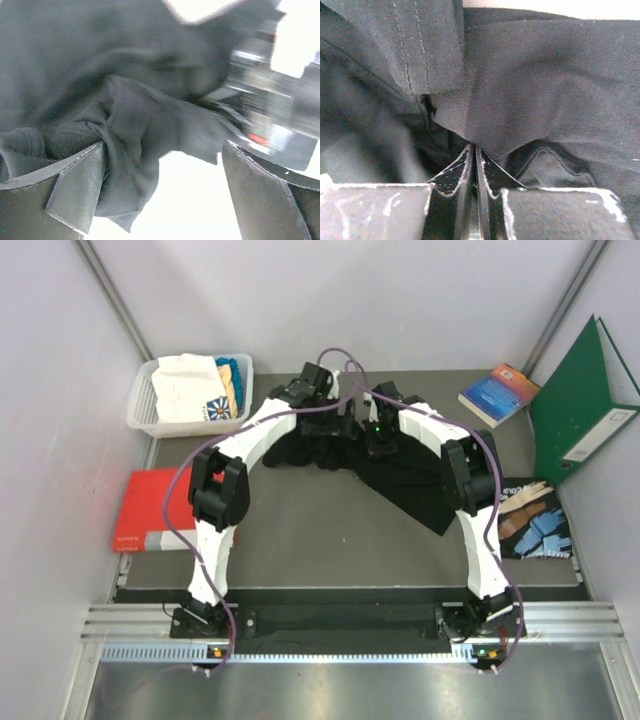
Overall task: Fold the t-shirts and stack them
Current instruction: Flatten the tshirt out
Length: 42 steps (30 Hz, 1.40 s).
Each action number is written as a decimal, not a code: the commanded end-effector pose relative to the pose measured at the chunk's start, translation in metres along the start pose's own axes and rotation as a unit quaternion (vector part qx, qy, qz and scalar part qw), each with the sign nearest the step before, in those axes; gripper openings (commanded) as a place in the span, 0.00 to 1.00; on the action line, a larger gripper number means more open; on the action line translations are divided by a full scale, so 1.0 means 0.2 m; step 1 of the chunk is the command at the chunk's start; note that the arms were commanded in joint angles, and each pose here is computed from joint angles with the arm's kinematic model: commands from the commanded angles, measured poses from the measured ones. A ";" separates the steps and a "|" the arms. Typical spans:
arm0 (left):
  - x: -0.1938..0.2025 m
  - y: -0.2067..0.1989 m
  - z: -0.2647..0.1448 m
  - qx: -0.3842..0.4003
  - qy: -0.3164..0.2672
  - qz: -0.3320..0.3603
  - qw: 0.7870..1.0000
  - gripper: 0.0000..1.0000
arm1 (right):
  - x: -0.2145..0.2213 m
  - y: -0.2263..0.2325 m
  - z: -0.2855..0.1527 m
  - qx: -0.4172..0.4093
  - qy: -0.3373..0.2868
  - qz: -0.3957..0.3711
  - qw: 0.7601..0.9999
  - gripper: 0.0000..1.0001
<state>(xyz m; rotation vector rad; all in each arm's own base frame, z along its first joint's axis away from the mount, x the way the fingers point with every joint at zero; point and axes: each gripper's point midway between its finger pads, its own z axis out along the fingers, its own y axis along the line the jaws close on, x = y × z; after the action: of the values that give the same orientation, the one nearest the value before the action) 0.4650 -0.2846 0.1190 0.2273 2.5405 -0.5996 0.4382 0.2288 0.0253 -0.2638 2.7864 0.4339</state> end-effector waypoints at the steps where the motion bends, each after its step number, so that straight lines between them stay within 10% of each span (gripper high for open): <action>1: -0.03 -0.23 -0.09 0.041 -0.031 0.054 0.997 0.99 | 0.15 -0.20 0.10 0.062 0.060 -0.002 0.996 0.06; 16: -0.14 0.47 -0.29 -0.259 -0.048 -0.019 0.965 0.99 | 0.17 -0.18 0.14 0.055 0.066 0.009 0.996 0.07; 31: -0.01 -0.22 -0.24 -0.004 -0.022 0.068 0.997 0.99 | 0.15 -0.13 0.20 0.023 0.062 0.038 0.997 0.07; 42: 0.10 -0.15 0.05 -0.013 0.037 0.074 0.997 0.97 | 0.10 -0.12 0.23 -0.049 0.047 0.122 0.990 0.07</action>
<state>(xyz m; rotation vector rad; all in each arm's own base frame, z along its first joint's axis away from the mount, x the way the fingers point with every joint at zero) 0.4265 -0.3084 0.1086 0.4149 2.6138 -0.4866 0.4398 0.2303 0.0239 -0.0422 2.8405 0.6949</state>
